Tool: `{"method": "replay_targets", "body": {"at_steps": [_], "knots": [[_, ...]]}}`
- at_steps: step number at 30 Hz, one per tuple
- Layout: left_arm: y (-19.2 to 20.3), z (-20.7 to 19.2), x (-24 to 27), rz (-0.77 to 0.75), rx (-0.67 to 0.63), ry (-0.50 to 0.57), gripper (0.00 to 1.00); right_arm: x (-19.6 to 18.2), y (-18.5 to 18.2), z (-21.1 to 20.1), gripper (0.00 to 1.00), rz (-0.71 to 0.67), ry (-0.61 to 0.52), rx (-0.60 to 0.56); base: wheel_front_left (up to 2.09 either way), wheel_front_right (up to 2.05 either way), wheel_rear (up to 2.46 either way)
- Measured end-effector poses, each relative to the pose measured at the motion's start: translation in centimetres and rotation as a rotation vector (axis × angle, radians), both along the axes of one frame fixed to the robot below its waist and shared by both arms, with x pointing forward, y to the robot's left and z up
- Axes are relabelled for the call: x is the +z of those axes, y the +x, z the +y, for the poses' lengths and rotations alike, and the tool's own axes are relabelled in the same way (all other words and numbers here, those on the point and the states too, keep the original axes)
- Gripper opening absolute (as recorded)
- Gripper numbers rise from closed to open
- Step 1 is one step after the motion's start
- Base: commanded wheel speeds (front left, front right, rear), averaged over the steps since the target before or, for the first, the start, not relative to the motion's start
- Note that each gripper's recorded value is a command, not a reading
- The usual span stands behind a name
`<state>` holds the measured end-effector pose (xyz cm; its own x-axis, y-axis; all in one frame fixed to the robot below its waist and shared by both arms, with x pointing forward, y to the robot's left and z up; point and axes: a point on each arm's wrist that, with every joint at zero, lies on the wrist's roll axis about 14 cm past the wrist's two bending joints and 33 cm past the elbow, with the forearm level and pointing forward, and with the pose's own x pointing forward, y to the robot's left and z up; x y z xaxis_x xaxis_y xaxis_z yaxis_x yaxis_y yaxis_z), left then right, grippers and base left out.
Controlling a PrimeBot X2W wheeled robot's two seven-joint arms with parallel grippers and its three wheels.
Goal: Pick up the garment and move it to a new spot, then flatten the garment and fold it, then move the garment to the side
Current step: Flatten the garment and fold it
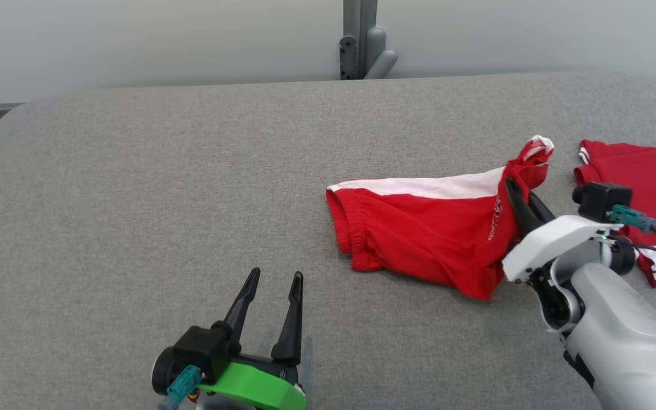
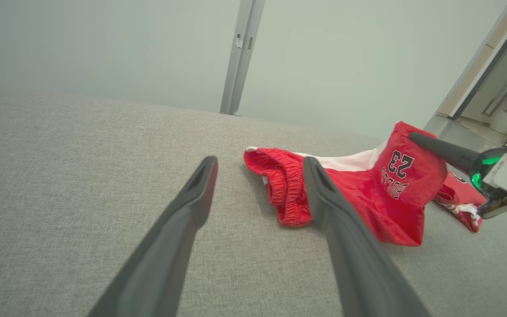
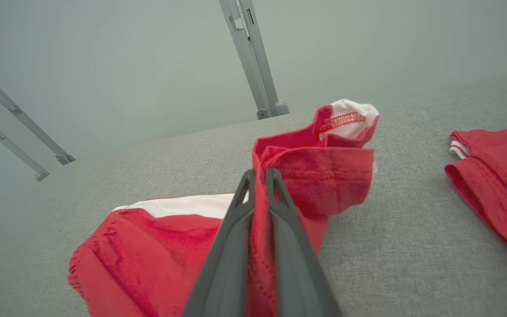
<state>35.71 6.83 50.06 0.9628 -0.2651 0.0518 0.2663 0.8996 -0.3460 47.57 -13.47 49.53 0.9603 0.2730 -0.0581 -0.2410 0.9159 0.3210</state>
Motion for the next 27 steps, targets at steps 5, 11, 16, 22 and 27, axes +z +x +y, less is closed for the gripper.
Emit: {"method": "replay_targets", "body": {"at_steps": [5,11,16,22,27], "knots": [[-0.6,0.3,0.2,-0.004,0.012,-0.009,1.0,2.0,0.1,5.4,0.0,-0.037,0.029,0.121,0.0,0.0,0.0],[-1.2,1.1,0.5,-0.009,0.042,-0.01,1.0,3.3,-0.7,11.8,0.0,-0.04,0.062,0.265,0.0,0.0,0.0],[-1.5,1.9,0.4,-0.004,0.069,-0.008,1.0,2.9,-0.7,14.6,0.0,-0.003,0.065,0.32,0.0,0.0,0.0],[-1.4,2.5,-0.2,0.015,0.087,-0.007,1.0,0.1,-1.3,16.8,0.0,0.087,0.049,0.364,0.0,0.0,0.0],[-1.1,2.7,-0.6,0.027,0.094,-0.006,1.0,-1.8,-2.2,18.0,0.03,0.141,0.046,0.398,0.0,0.0,0.0]]}}
